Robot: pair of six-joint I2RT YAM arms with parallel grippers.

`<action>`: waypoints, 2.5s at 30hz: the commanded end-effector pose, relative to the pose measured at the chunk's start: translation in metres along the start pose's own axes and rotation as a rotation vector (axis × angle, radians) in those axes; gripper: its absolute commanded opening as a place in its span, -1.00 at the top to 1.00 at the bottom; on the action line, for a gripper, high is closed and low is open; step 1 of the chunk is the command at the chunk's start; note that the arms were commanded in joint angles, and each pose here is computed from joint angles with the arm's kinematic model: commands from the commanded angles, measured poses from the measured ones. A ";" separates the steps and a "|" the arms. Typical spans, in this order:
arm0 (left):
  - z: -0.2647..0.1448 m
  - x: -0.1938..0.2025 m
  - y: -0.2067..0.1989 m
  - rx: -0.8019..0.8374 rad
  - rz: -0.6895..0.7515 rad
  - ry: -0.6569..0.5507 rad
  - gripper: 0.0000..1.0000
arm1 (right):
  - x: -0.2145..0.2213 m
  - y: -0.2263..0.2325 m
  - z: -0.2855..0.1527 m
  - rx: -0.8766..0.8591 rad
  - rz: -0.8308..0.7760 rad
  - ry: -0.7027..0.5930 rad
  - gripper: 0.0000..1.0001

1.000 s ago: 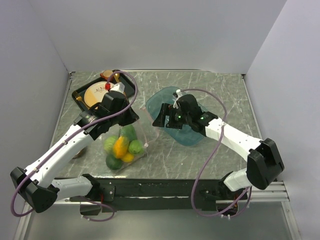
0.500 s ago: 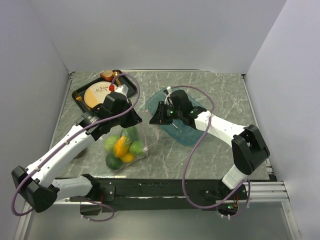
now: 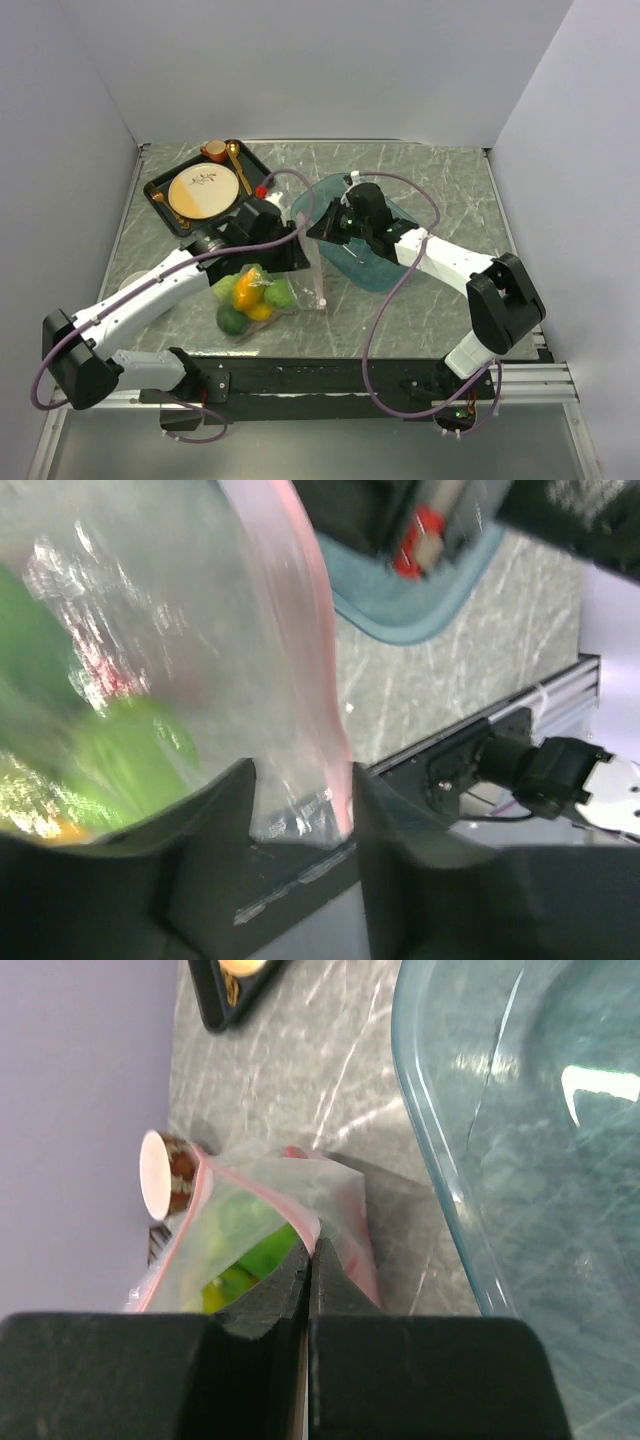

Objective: Place the food in the zip-top bag and seal the zipper
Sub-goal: Zip the zipper food storage bag at the center of the board.

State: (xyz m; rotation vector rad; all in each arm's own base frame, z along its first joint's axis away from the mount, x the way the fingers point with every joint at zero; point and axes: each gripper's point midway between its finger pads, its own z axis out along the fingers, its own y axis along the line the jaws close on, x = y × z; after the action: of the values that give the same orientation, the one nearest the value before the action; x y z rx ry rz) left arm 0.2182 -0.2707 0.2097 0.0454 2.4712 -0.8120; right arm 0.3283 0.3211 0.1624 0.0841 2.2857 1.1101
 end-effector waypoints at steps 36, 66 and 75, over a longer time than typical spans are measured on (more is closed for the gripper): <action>0.010 0.063 -0.003 0.230 -0.580 -0.281 -0.37 | -0.029 0.005 -0.016 0.023 0.076 -0.130 1.00; 0.031 0.065 -0.019 0.321 -0.646 -0.251 -0.10 | -0.023 0.007 -0.026 0.024 0.067 -0.111 0.99; 0.031 0.073 -0.011 0.333 -0.726 -0.228 -0.41 | -0.027 0.007 -0.025 0.030 0.058 -0.119 0.98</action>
State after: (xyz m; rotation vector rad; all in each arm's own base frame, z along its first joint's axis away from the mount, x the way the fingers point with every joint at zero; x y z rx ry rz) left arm 0.1693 -0.3029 0.1464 -0.7753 2.1340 -1.3400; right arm 0.3282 0.3031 0.1607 0.2353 2.3009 1.0480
